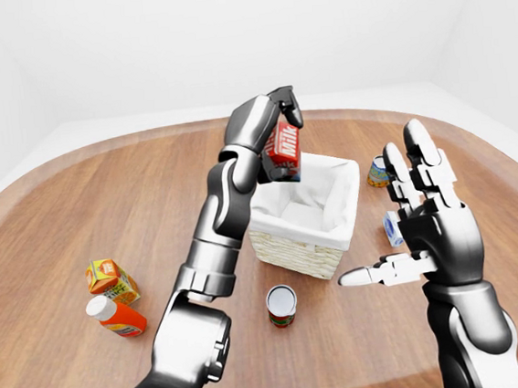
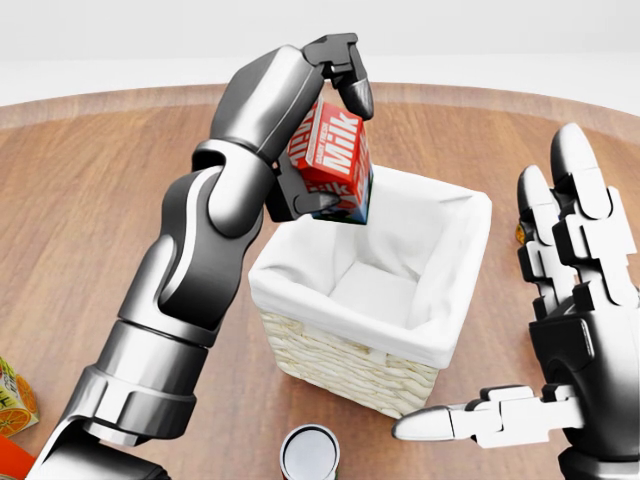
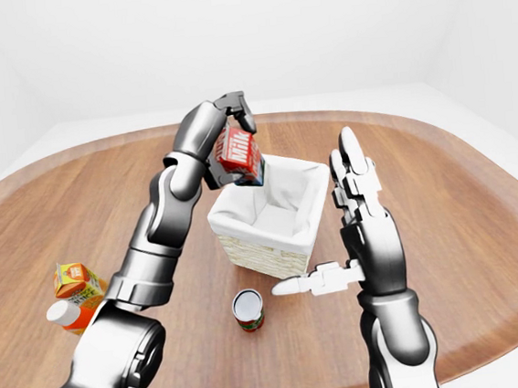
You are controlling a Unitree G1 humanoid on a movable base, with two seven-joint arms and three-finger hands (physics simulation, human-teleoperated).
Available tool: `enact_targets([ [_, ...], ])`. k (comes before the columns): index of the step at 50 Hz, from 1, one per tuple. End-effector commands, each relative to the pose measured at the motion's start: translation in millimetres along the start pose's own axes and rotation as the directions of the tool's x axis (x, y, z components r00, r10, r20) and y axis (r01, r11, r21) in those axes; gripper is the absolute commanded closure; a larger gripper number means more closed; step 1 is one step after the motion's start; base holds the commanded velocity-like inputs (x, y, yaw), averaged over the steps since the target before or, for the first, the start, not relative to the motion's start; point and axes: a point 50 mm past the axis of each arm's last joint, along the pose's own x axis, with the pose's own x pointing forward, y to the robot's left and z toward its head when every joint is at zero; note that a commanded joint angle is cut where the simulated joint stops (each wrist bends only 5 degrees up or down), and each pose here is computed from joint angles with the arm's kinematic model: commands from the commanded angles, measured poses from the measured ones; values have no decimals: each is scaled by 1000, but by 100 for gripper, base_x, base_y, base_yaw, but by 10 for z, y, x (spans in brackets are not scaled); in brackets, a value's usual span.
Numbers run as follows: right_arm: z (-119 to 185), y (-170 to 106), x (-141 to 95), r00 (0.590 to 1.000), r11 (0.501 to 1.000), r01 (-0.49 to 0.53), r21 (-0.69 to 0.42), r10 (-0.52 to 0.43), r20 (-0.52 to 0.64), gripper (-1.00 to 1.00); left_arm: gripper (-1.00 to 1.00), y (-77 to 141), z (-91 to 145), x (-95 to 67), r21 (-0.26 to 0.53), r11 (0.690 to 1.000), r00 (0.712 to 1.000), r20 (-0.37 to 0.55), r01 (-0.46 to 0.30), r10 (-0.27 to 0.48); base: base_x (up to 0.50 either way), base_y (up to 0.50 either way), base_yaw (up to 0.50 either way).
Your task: Pick the milk and place it in the basket.
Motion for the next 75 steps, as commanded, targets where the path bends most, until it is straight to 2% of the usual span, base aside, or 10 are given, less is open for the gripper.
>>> enact_targets([
  [1,6,-5,-1,1000,1000,1,2,-1,3,-100,100,-39,182,127,-14,999,999,40,-34,34,0,0,0],
  [10,-1,0,-6,1000,1000,0,3,0,-2,-100,100,-150,170,254,-8,1000,1000,23,-17,18,0,0,0],
  [25,7,2,-6,1000,1000,-2,5,2,2,-100,100,-360,178,281,-7,1000,1000,18,7,-7,0,0,0],
  [30,4,2,-8,1000,1000,-3,5,3,0,-100,100,-512,205,238,-1,999,999,24,34,-34,0,0,0],
  [39,5,9,-11,1000,1000,-6,7,6,0,-100,100,-572,194,249,-10,999,999,6,37,-37,0,0,0],
  [52,12,26,-21,1000,1000,-12,9,12,-1,-100,100,-720,64,186,-7,999,997,-55,48,-48,0,0,0],
  [59,6,21,-20,1000,1000,-11,11,11,-2,-100,100,-748,14,164,-15,1000,996,-82,24,-25,0,0,0],
  [75,6,34,-24,1000,1000,-16,13,16,-4,-100,100,-930,-189,26,21,999,986,-163,31,-27,0,0,0],
])
